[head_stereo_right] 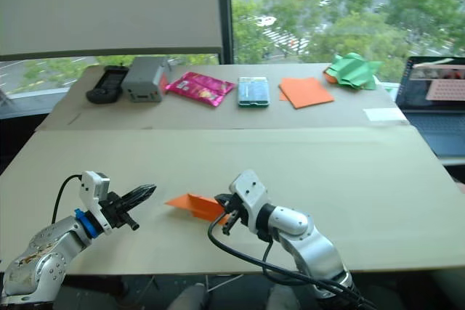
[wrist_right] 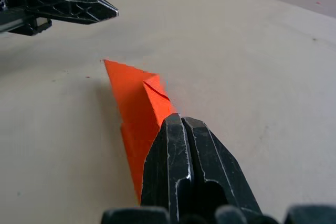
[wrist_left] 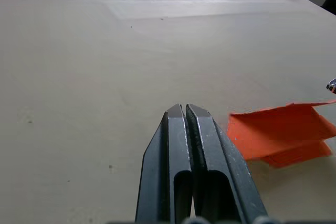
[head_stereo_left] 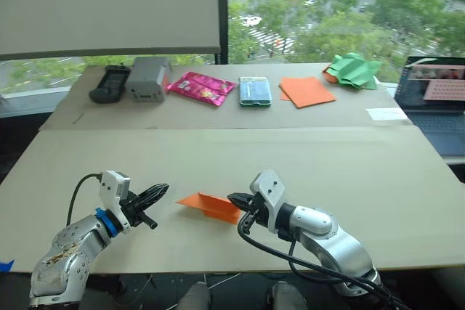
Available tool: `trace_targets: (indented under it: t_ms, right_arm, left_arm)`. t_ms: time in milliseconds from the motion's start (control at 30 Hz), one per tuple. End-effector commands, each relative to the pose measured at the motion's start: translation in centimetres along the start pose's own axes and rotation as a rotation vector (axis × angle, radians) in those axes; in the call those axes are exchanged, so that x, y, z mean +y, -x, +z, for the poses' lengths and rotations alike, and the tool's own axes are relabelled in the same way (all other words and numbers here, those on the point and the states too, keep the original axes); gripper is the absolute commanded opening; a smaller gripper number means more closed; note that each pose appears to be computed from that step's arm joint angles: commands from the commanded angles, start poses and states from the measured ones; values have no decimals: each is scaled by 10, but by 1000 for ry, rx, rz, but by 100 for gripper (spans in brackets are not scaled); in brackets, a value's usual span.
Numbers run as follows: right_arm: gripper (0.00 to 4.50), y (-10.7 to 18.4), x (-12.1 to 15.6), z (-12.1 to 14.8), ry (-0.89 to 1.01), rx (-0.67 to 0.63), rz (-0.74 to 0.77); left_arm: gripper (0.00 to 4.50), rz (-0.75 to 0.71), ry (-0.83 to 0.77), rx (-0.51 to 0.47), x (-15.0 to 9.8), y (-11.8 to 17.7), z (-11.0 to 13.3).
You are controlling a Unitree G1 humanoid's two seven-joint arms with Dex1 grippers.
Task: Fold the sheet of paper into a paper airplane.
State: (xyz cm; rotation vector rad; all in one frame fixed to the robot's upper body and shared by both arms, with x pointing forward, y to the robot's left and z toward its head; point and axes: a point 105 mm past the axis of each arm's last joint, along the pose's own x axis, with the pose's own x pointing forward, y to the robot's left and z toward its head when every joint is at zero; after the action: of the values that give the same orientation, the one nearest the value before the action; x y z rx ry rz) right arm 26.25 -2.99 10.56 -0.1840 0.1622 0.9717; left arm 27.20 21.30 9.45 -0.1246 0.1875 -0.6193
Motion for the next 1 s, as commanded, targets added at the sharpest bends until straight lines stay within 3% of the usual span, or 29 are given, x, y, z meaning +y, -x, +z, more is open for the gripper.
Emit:
trace_targets:
  t_ms: [33,567,1000]
  right_arm:
    - [2,5,-3,18,-5,-83,-8]
    - [2,6,-17,14,5,-66,-79]
    - [2,21,-53,11,-26,-77,-255]
  left_arm:
    - [12,-20,-32,-27,-6,-2,13]
    - [12,-119,-40,-7,-25,-19,25]
    - [12,-152,-60,-6,-30,-26,31]
